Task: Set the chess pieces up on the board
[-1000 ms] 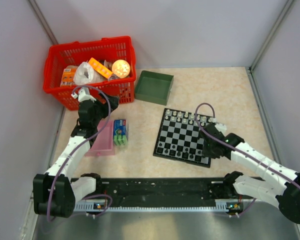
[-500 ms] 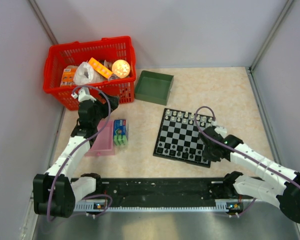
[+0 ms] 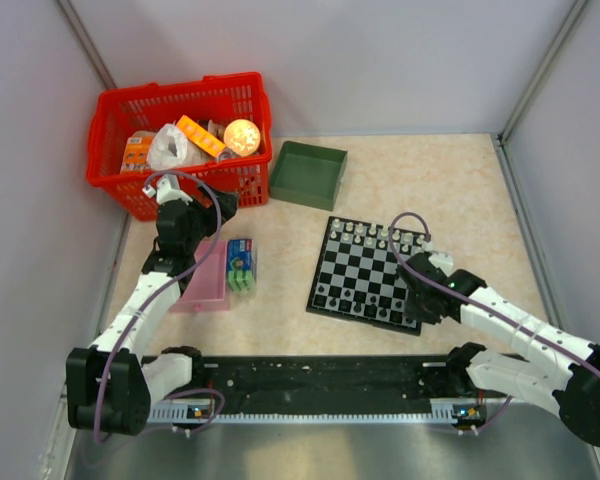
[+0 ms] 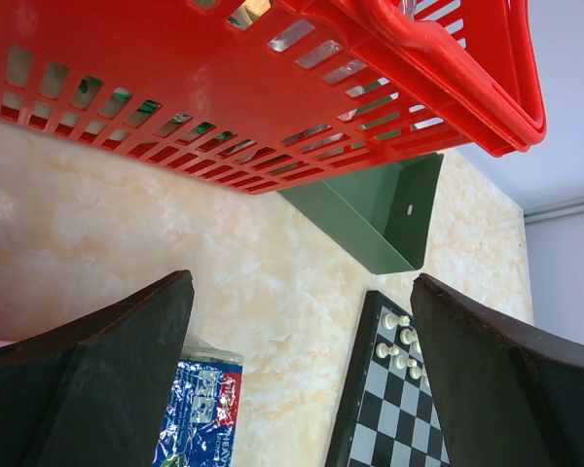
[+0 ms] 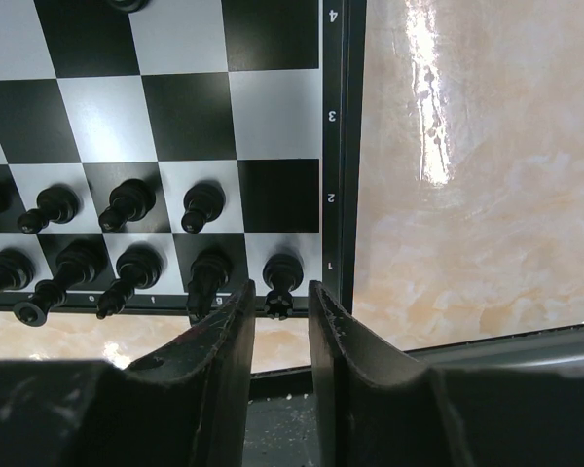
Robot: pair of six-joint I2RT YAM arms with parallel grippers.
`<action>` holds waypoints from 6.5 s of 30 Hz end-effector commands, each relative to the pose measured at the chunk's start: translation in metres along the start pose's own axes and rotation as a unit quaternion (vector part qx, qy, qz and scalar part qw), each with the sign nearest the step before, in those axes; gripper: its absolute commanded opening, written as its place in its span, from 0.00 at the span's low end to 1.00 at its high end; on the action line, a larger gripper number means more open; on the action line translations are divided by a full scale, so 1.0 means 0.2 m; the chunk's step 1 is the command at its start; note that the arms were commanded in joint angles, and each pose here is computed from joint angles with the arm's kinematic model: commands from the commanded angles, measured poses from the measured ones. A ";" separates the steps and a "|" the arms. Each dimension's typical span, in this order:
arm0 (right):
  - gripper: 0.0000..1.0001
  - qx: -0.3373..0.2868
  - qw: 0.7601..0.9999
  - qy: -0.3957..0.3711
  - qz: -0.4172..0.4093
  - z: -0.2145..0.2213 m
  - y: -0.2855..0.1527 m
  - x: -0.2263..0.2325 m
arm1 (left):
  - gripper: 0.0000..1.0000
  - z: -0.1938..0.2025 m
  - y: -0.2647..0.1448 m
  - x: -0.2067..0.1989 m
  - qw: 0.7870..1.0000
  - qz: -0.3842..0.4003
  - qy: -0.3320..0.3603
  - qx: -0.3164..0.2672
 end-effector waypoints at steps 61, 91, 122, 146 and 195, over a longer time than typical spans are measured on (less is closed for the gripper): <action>0.27 -0.061 0.994 -0.075 -0.044 -0.45 0.24 0.36 | 0.99 -0.07 0.00 -0.01 1.000 0.006 0.002 -0.028; 0.04 -0.066 0.995 -0.030 -0.067 -0.35 0.03 0.20 | 0.99 -0.06 0.00 0.00 1.000 0.008 -0.002 -0.024; 0.02 -0.035 0.999 -0.011 0.006 -0.15 0.07 0.07 | 0.99 -0.05 0.00 -0.01 1.000 0.016 -0.006 -0.023; 0.59 -0.115 0.993 -0.024 -0.021 -0.34 -0.09 0.13 | 0.99 -0.07 0.02 -0.03 0.999 0.025 -0.006 -0.026; 0.99 -0.377 0.911 0.158 0.059 -1.24 -0.03 -0.42 | 0.99 -0.37 -0.25 0.38 0.938 -0.295 0.143 -0.116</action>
Point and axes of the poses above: each gripper's point midway between its finger pads, its own y axis out along the fingers, its own x axis along the line the jaws close on, z = x × y, the point moved 3 cm from there along -y, back along the fingers, and after that the axes turned 10 degrees about y, right-handed, at the moved point
